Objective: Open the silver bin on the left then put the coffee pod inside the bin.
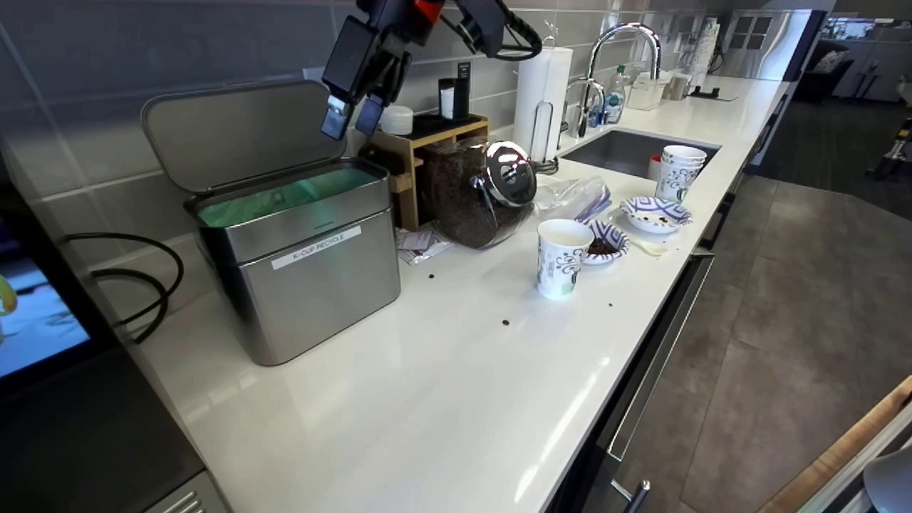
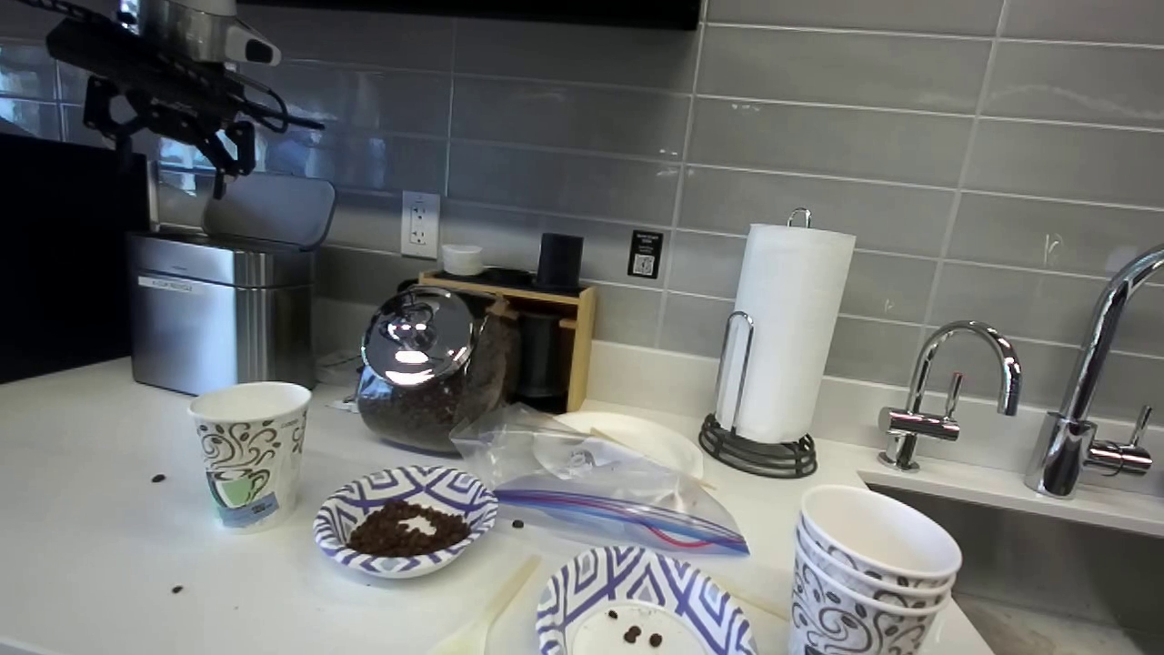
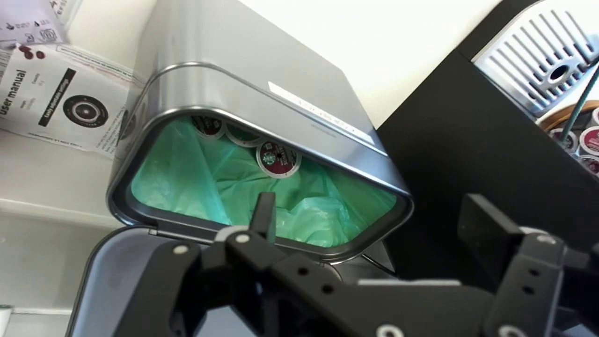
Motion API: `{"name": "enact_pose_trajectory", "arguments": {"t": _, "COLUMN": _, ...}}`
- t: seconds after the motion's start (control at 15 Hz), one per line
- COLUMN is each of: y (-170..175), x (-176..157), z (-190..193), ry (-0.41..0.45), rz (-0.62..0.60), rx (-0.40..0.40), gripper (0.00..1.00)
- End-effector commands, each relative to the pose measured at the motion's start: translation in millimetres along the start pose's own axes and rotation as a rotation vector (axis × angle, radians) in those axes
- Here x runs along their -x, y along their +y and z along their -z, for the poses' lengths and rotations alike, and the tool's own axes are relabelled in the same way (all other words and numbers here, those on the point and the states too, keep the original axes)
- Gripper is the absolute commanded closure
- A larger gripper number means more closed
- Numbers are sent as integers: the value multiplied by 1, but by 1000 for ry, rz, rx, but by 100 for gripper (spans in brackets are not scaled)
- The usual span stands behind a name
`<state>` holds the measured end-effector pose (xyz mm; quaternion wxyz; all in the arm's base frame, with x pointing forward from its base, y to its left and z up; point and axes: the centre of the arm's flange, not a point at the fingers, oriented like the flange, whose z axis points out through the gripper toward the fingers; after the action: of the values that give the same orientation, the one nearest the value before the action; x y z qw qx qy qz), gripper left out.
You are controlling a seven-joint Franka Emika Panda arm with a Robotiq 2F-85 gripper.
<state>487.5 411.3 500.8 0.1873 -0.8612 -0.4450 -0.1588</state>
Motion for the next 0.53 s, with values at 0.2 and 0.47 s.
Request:
{"name": "enact_pose_trajectory", "arguments": {"t": 0.2, "y": -20, "x": 34, "z": 22, "ry": -87, "rz": -174, "rx": 101, "gripper": 0}}
{"name": "enact_pose_trajectory", "arguments": {"t": 0.47, "y": -27, "x": 56, "z": 18, "ry": -141, "rz": -249, "rx": 152, "gripper": 0}}
